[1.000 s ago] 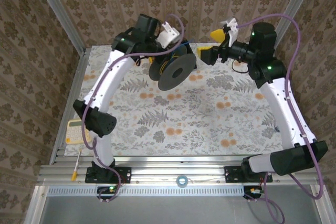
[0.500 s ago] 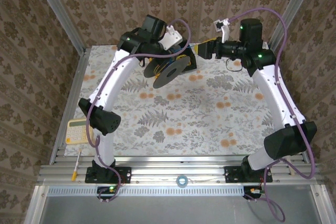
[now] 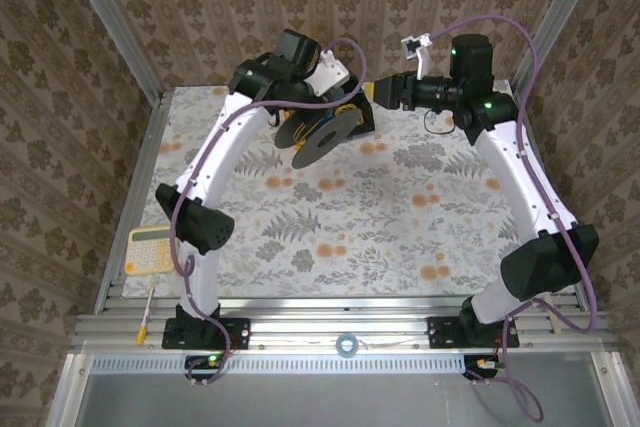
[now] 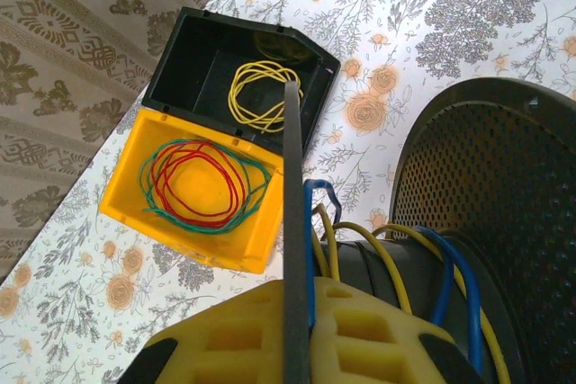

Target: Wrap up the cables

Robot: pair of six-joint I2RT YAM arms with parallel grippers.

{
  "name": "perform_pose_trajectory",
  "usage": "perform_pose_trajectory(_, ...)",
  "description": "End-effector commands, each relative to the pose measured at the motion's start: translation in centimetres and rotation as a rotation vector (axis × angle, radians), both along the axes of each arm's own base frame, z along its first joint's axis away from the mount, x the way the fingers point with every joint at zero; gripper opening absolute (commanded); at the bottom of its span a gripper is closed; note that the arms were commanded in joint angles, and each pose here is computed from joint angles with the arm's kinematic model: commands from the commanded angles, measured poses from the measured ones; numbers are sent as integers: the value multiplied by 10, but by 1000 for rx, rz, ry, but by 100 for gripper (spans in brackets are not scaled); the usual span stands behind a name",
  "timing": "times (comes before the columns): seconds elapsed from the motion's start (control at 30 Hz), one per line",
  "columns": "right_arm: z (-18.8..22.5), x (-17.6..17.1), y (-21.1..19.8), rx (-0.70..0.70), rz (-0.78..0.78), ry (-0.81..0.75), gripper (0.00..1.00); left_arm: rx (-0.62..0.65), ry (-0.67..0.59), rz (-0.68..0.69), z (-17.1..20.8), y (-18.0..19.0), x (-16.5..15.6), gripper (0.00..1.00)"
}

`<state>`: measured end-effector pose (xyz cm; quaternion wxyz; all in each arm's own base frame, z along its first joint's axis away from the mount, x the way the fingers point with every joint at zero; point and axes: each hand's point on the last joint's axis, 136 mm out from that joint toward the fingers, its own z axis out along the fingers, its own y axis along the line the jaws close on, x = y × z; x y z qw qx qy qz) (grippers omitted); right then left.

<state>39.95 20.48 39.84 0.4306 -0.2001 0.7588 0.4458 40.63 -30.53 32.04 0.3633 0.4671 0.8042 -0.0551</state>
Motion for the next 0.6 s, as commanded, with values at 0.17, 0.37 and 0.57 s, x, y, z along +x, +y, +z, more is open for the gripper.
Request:
perform_pose_trajectory(0.17, 0, -3, 9, 22, 31, -3, 41, -25, -61, -25, 24, -6, -1, 0)
perform_pose_trajectory(0.37, 8, -3, 10, 39, 27, -27, 39, -15, -50, -26, 20, -5, -2, 0)
perform_pose_trajectory(0.57, 13, -2, 11, 51, 29, -39, 36, -10, -51, -28, 19, -5, -2, 0)
